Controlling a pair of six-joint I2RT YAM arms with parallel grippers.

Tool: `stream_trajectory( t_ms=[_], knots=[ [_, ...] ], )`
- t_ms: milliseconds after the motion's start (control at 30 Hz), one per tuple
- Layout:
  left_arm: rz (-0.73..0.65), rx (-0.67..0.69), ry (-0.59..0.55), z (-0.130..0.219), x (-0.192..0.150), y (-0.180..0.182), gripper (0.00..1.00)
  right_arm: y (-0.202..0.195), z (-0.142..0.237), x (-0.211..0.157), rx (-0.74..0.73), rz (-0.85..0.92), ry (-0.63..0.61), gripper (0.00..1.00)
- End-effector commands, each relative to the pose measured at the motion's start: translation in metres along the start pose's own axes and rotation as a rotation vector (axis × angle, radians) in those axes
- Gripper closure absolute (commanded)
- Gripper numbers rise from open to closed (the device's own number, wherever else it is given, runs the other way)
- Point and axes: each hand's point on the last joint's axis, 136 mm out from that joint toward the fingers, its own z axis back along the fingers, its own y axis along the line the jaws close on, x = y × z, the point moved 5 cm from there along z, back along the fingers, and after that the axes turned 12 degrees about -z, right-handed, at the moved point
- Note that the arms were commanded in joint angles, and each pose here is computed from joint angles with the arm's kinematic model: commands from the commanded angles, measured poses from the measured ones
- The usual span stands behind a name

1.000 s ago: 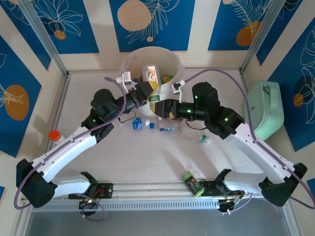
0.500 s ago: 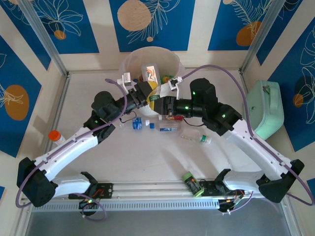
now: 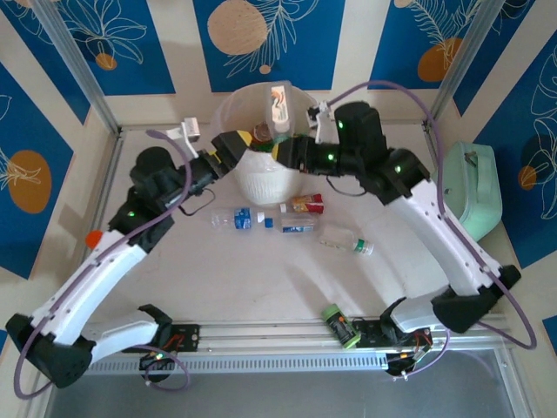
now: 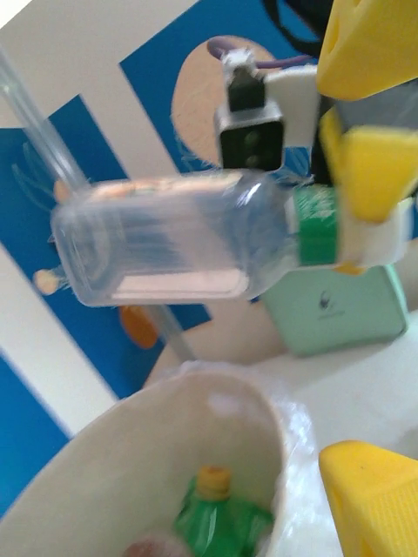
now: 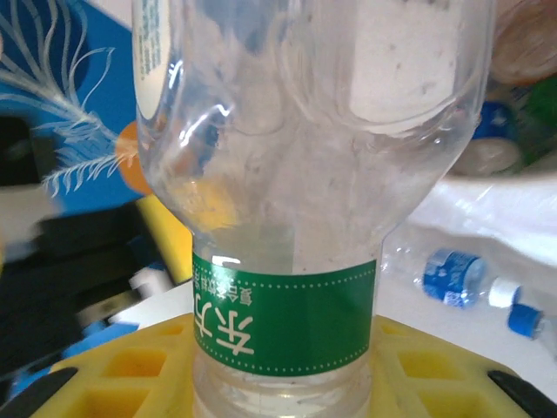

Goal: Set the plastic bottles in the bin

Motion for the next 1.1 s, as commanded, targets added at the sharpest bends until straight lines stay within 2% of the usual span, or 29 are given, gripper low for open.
stream_trajectory(
  t_ms=[0, 67, 367, 433, 533, 667, 933, 1067],
  knots=[
    [-0.152, 0.3, 0.08, 0.032, -0.004, 0.033, 0.0, -0.023, -0.012, 0.01, -0.15, -0.017, 0.058, 0.71],
    [-0.154, 0.341, 0.099, 0.039, -0.008, 0.042, 0.0, -0.029, -0.02, 0.02, -0.194, -0.014, 0.054, 0.7],
    [-0.126, 0.37, 0.136, 0.055, -0.03, 0.06, 0.05, -0.059, -0.045, 0.063, -0.34, -0.028, 0.053, 0.68],
    [-0.129, 0.376, 0.142, 0.057, -0.031, 0.061, 0.05, -0.064, -0.05, 0.069, -0.37, -0.02, 0.054, 0.61],
    [-0.131, 0.382, 0.145, 0.057, -0.032, 0.063, 0.05, -0.069, -0.053, 0.078, -0.407, -0.019, 0.035, 0.42],
    [-0.123, 0.395, 0.156, 0.058, -0.036, 0.067, 0.06, -0.064, -0.046, 0.086, -0.41, -0.008, -0.006, 0.32],
    [-0.097, 0.432, 0.182, 0.065, -0.049, 0.08, 0.09, -0.049, -0.012, 0.077, -0.453, 0.073, -0.091, 0.29],
    [-0.084, 0.428, 0.192, 0.065, -0.053, 0.081, 0.12, -0.062, 0.01, 0.055, -0.479, 0.064, -0.115, 0.24]
  ],
)
